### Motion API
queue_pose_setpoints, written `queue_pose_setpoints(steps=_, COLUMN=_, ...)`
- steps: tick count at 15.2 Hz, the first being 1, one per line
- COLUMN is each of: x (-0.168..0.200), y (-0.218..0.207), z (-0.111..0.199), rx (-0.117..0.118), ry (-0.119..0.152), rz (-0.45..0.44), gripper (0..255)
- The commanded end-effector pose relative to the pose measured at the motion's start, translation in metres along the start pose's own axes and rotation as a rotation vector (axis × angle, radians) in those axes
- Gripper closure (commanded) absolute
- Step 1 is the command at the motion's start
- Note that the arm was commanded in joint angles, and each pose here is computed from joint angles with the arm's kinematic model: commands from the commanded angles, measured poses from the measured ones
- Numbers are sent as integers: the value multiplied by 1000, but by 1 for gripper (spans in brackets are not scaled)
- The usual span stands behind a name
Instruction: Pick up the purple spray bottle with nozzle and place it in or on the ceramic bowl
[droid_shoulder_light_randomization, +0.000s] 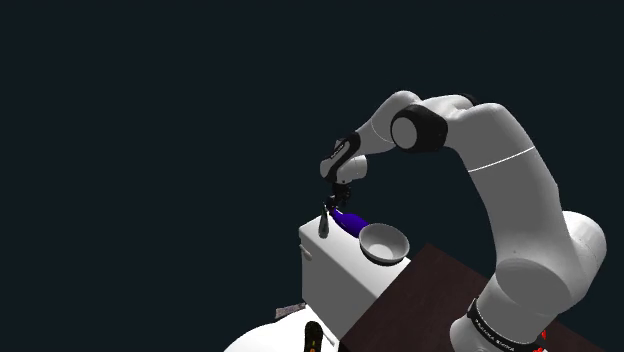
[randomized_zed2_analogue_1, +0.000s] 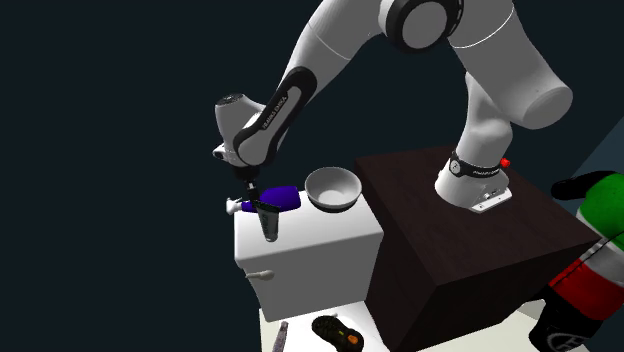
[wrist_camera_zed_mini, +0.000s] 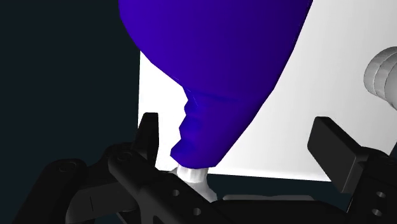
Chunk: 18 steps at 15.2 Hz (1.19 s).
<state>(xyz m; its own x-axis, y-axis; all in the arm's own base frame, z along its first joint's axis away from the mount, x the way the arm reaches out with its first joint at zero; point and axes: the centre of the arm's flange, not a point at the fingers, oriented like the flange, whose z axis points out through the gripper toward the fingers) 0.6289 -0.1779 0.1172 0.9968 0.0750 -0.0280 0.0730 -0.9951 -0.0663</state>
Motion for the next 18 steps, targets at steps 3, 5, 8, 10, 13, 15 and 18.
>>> queue_pose_setpoints(steps=3, x=-1, y=1, z=22, rx=0, ry=0, rz=-2, gripper=0)
queue_pose_setpoints(steps=5, x=-1, y=1, z=33, rx=0, ry=0, rz=-2, gripper=0)
queue_pose_setpoints(steps=8, x=-1, y=1, z=36, rx=0, ry=0, rz=-2, gripper=0)
queue_pose_setpoints(steps=10, x=-1, y=1, z=36, rx=0, ry=0, rz=-2, gripper=0)
queue_pose_setpoints(steps=13, x=-1, y=1, z=36, rx=0, ry=0, rz=-2, gripper=0)
queue_pose_setpoints(steps=15, x=-1, y=1, z=36, rx=0, ry=0, rz=-2, gripper=255)
queue_pose_setpoints(steps=18, x=-1, y=1, z=35, rx=0, ry=0, rz=-2, gripper=255)
